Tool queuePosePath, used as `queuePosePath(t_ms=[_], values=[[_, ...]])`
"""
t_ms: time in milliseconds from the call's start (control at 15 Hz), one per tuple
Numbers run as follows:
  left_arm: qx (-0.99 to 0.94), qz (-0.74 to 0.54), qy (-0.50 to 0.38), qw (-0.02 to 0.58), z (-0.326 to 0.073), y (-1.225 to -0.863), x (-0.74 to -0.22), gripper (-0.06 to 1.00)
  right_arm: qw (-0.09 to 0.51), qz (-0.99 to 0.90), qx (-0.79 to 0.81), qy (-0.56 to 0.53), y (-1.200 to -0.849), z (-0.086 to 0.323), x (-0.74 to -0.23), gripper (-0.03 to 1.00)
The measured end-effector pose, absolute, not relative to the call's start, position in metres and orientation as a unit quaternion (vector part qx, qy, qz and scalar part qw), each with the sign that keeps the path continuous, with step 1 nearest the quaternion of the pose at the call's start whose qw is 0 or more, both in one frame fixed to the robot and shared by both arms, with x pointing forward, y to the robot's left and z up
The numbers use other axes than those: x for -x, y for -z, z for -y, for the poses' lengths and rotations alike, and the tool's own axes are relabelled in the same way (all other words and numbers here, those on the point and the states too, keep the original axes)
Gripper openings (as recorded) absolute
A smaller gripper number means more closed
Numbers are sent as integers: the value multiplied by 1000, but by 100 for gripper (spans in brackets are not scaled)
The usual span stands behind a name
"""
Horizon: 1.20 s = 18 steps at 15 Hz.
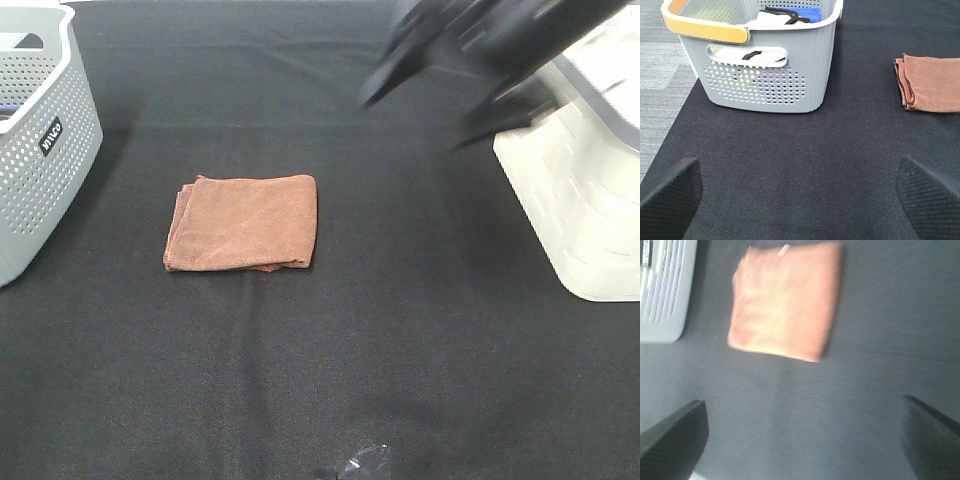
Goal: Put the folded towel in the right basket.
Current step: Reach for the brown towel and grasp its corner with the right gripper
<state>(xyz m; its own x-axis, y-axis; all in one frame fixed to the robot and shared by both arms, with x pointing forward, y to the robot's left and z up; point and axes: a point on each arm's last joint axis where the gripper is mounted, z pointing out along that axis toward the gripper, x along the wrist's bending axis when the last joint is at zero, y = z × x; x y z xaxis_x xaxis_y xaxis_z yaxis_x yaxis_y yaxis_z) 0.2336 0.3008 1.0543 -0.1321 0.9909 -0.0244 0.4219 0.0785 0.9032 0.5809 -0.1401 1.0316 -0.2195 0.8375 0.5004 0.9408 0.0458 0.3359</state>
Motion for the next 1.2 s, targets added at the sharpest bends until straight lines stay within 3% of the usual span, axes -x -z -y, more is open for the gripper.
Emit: queuePosePath(t_ms=[133, 733, 1200], values=[[-552, -640, -395, 360, -301, -1054, -234, 98, 134, 712, 617, 307, -984, 119, -612, 97], [-552, -640, -395, 360, -301, -1054, -234, 98, 194, 680, 646, 287, -887, 94, -668, 95], [-552, -640, -395, 360, -301, -1054, -234, 98, 204, 669, 660, 273, -861, 93, -670, 93]])
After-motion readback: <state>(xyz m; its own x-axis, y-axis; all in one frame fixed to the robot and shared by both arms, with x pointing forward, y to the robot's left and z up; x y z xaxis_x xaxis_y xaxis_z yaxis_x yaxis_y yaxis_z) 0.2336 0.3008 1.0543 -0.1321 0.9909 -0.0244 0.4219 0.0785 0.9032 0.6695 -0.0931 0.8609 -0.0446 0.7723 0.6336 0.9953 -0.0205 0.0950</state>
